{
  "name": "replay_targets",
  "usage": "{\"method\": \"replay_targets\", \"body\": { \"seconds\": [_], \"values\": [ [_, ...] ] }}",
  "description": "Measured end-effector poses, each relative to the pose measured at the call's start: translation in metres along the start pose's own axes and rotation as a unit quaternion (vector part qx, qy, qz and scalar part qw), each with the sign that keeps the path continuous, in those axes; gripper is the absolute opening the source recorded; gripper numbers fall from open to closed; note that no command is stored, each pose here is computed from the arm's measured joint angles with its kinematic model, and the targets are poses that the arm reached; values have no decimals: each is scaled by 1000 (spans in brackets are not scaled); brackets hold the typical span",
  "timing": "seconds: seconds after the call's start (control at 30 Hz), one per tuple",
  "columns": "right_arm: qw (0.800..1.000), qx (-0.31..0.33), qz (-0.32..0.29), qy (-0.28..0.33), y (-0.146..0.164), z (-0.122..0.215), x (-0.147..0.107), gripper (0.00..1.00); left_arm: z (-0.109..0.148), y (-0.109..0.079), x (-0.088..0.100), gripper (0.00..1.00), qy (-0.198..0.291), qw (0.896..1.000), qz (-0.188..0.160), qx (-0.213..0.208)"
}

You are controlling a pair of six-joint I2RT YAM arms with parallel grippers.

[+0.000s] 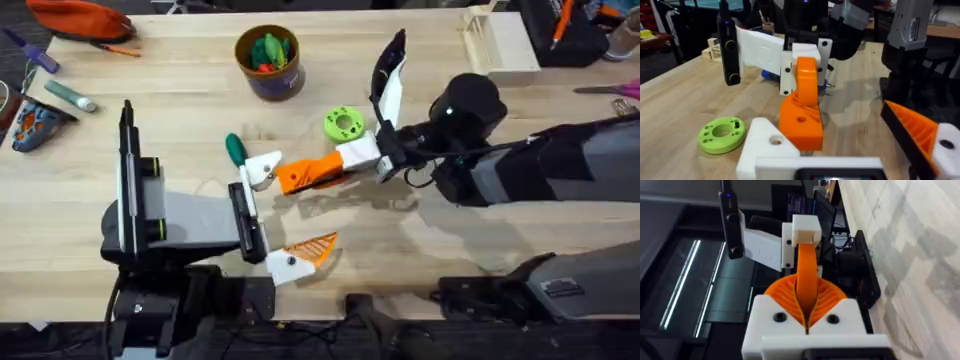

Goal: Pick up the gripper from the table and insert it into the empty holder that is missing its gripper. Then pick up a screw, insert it into the mounting hole, and use the screwdriver to tighten it. Finally, clean up the table by picking up the vegetable and placing it into the bucket.

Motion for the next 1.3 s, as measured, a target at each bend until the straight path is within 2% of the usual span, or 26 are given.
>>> {"method": "replay_targets", "body": {
  "seconds": [1.3],
  "values": [
    [1000, -7, -10, -10, -1, -4, 7, 9, 0, 0, 0, 985, 0, 1000, 0, 0]
  ]
}}
Point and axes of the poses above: each hand's point on the last joint's axis, 136 mm out from that joint toward the fingers, its own z axis back along the fingers, its own y axis along the line the jaws close on, x = y × z, the point moved 4 cm from there along z, back along the fingers, and after that the axes turned 9 degrees about z, right-handed, at the moved point
